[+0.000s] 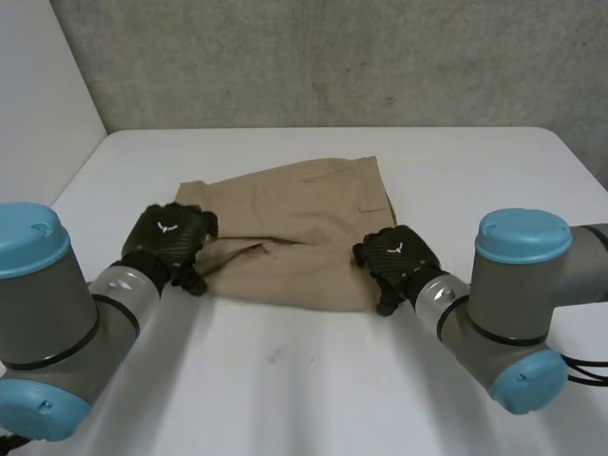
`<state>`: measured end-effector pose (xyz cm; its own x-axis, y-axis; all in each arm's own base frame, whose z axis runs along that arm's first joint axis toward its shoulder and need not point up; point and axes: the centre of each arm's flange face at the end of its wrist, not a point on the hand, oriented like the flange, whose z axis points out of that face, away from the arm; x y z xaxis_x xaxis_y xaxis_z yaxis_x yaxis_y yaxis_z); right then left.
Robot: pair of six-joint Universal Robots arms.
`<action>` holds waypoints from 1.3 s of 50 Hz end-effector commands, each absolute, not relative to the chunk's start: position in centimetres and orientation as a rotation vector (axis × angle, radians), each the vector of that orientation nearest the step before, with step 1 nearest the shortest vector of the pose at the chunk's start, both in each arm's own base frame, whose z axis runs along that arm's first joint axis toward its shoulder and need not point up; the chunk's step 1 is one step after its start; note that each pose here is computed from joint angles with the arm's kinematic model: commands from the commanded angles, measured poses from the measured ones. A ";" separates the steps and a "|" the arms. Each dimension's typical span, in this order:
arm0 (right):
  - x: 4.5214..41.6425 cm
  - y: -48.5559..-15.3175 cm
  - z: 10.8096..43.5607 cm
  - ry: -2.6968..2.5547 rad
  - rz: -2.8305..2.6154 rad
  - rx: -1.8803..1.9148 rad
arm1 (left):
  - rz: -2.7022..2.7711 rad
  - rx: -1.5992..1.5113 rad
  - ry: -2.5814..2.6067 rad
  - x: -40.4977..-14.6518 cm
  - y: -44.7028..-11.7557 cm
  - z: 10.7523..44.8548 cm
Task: Fold the shorts.
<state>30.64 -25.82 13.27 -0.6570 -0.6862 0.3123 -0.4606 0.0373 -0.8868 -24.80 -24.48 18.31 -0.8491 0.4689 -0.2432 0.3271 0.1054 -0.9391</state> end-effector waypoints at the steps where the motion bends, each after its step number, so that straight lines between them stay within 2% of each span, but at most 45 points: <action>1: 30.3 -27.1 12.7 2.161 -1.782 -1.218 | 1.742 -0.800 -2.305 -24.4 -25.0 16.6; 8: 30.4 -27.3 12.7 2.163 -1.798 -1.239 | 1.712 -0.814 -2.330 -24.5 -25.6 15.2; 15: 29.9 -27.1 16.3 2.112 -1.891 -1.177 | 1.706 -0.816 -2.352 -24.7 -27.1 13.8; 21: 29.4 -26.6 18.1 2.094 -1.922 -1.108 | 1.745 -0.802 -2.402 -23.4 -29.6 12.4; 28: 29.1 -26.2 17.9 2.123 -1.877 -1.103 | 1.822 -0.881 -2.411 -22.6 -31.1 12.0; 45: 29.2 -26.1 17.3 2.143 -1.845 -1.122 | 1.872 -0.915 -2.386 -22.9 -32.1 11.2; 65: 29.1 -26.6 16.2 2.201 -1.836 -1.104 | 1.796 -0.964 -2.406 -23.3 -31.4 10.9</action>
